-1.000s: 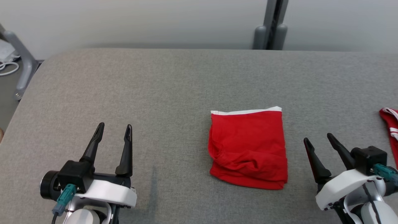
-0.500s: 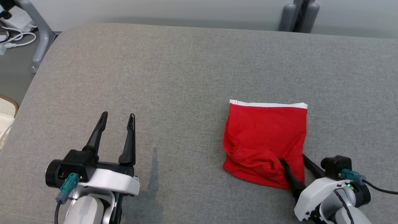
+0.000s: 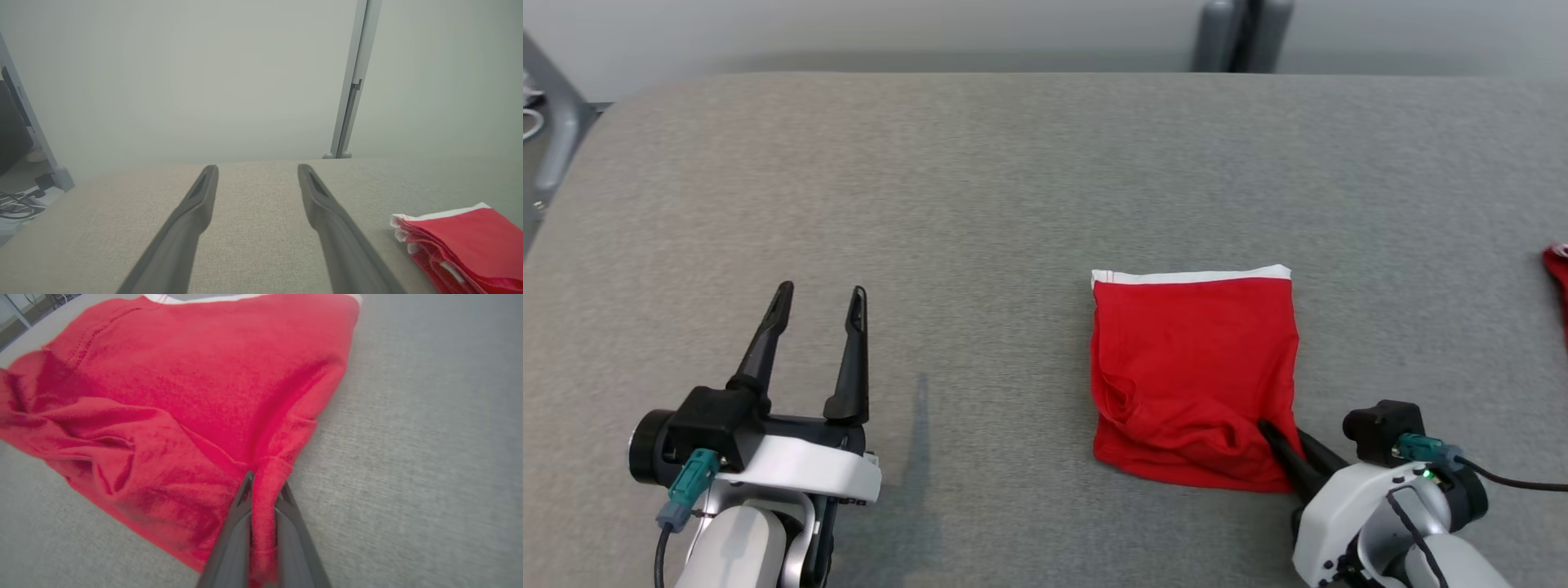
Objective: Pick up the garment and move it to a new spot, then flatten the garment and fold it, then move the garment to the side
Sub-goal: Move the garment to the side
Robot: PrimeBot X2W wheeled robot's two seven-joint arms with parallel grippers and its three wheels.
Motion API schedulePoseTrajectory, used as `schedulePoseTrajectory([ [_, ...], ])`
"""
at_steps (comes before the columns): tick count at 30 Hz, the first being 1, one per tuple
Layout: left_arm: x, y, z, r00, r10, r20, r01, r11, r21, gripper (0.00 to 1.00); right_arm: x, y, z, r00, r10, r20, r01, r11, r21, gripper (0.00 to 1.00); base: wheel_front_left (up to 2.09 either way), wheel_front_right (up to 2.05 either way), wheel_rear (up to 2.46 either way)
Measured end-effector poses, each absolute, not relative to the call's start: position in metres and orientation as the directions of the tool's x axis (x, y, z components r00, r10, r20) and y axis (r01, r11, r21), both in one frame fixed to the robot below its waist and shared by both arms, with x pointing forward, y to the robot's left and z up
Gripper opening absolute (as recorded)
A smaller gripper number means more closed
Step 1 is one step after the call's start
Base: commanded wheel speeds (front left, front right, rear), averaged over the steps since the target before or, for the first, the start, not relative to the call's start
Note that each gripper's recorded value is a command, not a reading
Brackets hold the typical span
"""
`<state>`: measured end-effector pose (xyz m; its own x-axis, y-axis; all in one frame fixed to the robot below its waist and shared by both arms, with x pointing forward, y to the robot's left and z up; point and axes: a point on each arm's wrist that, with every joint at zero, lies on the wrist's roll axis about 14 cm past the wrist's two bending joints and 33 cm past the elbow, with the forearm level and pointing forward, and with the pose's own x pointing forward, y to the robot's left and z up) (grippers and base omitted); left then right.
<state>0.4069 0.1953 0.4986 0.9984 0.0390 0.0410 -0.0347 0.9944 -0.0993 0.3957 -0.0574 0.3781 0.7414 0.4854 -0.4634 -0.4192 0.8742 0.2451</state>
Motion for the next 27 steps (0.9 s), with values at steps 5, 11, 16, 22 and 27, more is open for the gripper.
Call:
schedulePoseTrajectory([
  [5, 0.425, 0.173, 0.499, 0.998, -0.031, 0.056, 0.037, 0.994, -0.099, 1.00, 0.395, -0.093, 0.380, 0.750, 0.438, -0.495, -0.428, 0.893, 0.140, 0.00, 0.00, 0.00, 0.00],
  [11, 0.453, 0.130, 0.493, 0.985, -0.167, 0.051, 0.172, 0.980, -0.101, 1.00, 0.399, -0.165, 0.384, 0.809, 0.290, -0.511, -0.318, 0.948, 0.035, 0.00, 0.00, 0.00, 0.00],
  [16, 0.474, 0.090, 0.487, 0.959, -0.280, 0.047, 0.284, 0.953, -0.105, 1.00, 0.402, -0.210, 0.392, 0.853, 0.185, -0.489, -0.228, 0.973, -0.029, 0.00, 0.00, 0.00, 0.00],
  [22, 0.495, 0.054, 0.474, 0.924, -0.381, 0.025, 0.382, 0.919, -0.096, 1.00, 0.429, -0.241, 0.421, 0.903, 0.132, -0.408, -0.201, 0.971, -0.131, 0.00, 0.00, 0.00, 0.00],
  [27, 0.508, 0.023, 0.463, 0.889, -0.458, 0.013, 0.456, 0.884, -0.106, 1.00, 0.447, -0.292, 0.446, 0.934, 0.035, -0.355, -0.125, 0.964, -0.236, 0.00, 0.00, 0.00, 0.00],
])
